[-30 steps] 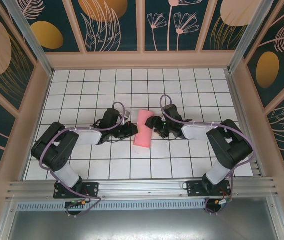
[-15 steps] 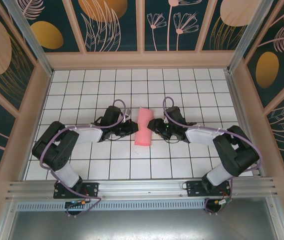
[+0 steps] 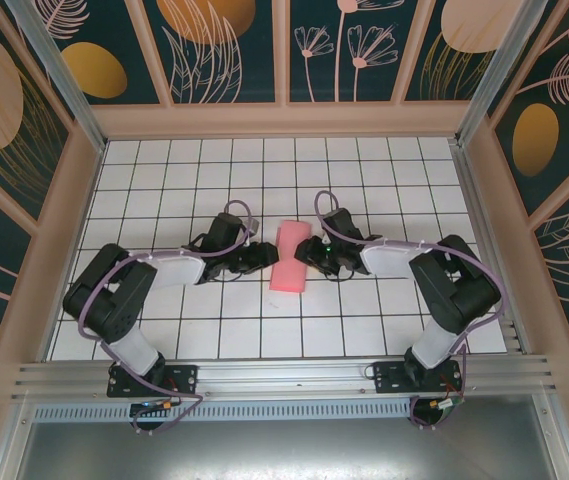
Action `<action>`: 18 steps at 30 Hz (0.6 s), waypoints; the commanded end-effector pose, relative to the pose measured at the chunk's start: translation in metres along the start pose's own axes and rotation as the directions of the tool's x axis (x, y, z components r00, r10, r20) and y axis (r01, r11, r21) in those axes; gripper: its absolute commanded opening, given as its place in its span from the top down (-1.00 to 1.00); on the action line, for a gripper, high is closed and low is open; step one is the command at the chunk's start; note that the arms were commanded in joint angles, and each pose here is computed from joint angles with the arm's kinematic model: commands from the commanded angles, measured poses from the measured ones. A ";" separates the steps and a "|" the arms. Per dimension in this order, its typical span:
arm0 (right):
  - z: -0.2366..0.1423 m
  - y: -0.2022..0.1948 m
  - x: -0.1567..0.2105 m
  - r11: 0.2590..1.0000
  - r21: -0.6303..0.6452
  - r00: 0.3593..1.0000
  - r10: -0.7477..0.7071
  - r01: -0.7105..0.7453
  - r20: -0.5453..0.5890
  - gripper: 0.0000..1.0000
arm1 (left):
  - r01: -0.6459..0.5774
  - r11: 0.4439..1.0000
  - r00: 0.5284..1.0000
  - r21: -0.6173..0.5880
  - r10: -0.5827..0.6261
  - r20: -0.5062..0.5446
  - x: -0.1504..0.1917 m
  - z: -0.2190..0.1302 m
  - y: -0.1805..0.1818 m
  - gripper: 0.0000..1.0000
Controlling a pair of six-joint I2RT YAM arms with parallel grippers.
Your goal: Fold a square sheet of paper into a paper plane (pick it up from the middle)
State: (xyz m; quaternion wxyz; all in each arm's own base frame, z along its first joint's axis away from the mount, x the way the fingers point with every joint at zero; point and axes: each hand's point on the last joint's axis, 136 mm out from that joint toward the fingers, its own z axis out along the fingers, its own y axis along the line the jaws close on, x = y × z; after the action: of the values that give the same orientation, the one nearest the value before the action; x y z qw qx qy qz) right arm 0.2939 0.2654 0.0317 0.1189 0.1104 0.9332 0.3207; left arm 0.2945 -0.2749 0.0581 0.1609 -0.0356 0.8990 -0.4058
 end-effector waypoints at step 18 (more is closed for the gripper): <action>0.026 -0.014 0.007 0.962 0.236 0.987 -0.114 0.138 -0.112 -0.10 | -0.002 0.988 0.963 -0.152 0.043 0.266 -0.028 -0.059 0.007 0.02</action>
State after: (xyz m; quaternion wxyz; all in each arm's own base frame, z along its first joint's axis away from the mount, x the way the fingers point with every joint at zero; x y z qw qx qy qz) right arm 0.2967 0.2716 0.0238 0.0872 0.0782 0.9654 0.2332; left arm 0.3047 -0.2260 0.1031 0.2858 -0.0858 0.8925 -0.3381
